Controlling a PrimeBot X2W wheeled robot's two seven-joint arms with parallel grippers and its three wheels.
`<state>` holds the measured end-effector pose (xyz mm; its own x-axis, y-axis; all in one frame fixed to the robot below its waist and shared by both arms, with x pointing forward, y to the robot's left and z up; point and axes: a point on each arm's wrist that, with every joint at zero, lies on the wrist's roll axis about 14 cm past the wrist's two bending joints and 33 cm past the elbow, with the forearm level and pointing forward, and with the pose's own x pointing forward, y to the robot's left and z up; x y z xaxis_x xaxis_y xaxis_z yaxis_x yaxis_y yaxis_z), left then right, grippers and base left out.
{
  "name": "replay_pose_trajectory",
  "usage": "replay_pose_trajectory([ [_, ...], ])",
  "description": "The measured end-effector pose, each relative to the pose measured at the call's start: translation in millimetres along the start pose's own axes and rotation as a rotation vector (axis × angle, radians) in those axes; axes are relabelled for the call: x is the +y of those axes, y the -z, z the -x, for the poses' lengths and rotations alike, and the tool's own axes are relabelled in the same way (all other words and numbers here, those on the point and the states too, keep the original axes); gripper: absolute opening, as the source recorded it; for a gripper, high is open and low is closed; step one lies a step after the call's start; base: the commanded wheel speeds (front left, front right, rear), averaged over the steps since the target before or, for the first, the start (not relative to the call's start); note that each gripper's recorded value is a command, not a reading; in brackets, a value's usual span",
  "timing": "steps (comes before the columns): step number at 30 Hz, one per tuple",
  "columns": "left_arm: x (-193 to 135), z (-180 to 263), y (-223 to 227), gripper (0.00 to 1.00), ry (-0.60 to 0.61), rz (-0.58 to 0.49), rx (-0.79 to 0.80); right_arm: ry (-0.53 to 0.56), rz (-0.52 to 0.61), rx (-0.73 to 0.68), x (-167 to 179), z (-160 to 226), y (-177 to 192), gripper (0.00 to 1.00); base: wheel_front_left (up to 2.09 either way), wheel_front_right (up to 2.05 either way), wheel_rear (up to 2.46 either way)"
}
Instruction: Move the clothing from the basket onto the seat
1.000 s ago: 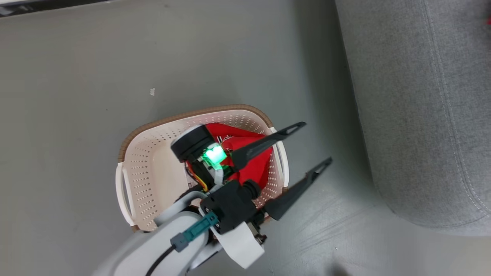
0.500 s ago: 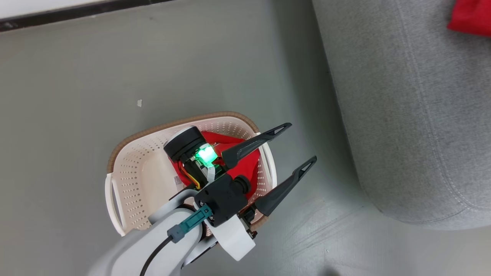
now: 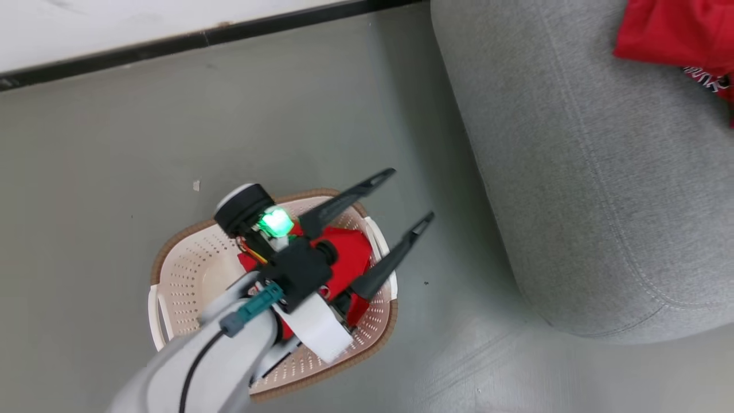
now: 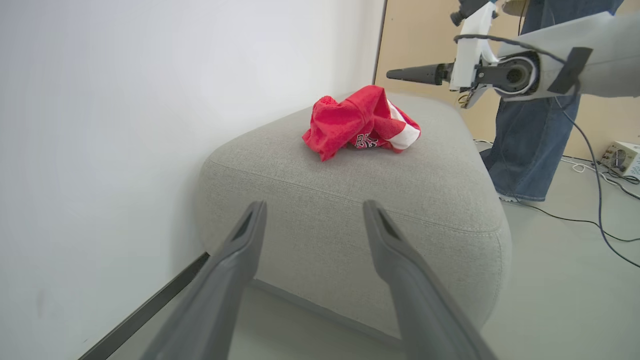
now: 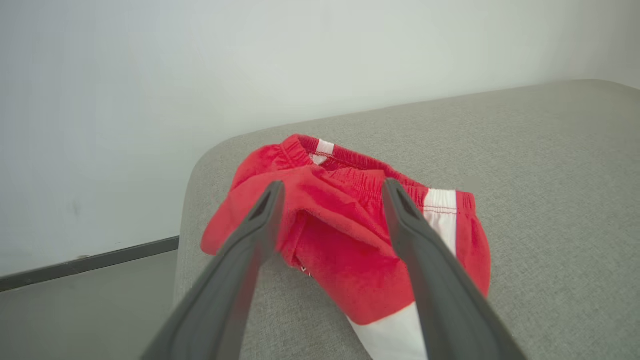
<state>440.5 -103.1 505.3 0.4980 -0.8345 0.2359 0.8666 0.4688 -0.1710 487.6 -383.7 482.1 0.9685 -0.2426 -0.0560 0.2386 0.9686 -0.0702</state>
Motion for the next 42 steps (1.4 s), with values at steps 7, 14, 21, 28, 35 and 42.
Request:
replay_pose_trajectory([
  [7,19,9,-8,1.00,-0.094,-0.026,0.000,-0.070,-0.045,-0.120,27,8,-40,1.00,0.00,0.00,0.00],
  [14,42,28,-16,1.00,-0.222,-0.064,0.018,-0.140,-0.115,-0.220,62,18,-72,1.00,0.00,0.00,0.00],
  [21,71,64,-23,1.00,-0.400,-0.091,0.046,-0.197,-0.138,-0.283,93,37,-90,1.00,0.00,0.00,0.00],
  [28,86,95,-47,1.00,-0.563,-0.106,0.006,-0.233,-0.153,-0.318,116,60,-99,1.00,0.00,0.00,0.00],
  [35,100,138,-65,1.00,-0.729,-0.140,-0.010,-0.264,-0.185,-0.311,139,86,-94,1.00,0.00,0.00,0.00],
  [42,101,184,-68,1.00,-0.869,-0.153,0.009,-0.276,-0.199,-0.296,153,111,-87,1.00,0.00,0.00,0.00],
])
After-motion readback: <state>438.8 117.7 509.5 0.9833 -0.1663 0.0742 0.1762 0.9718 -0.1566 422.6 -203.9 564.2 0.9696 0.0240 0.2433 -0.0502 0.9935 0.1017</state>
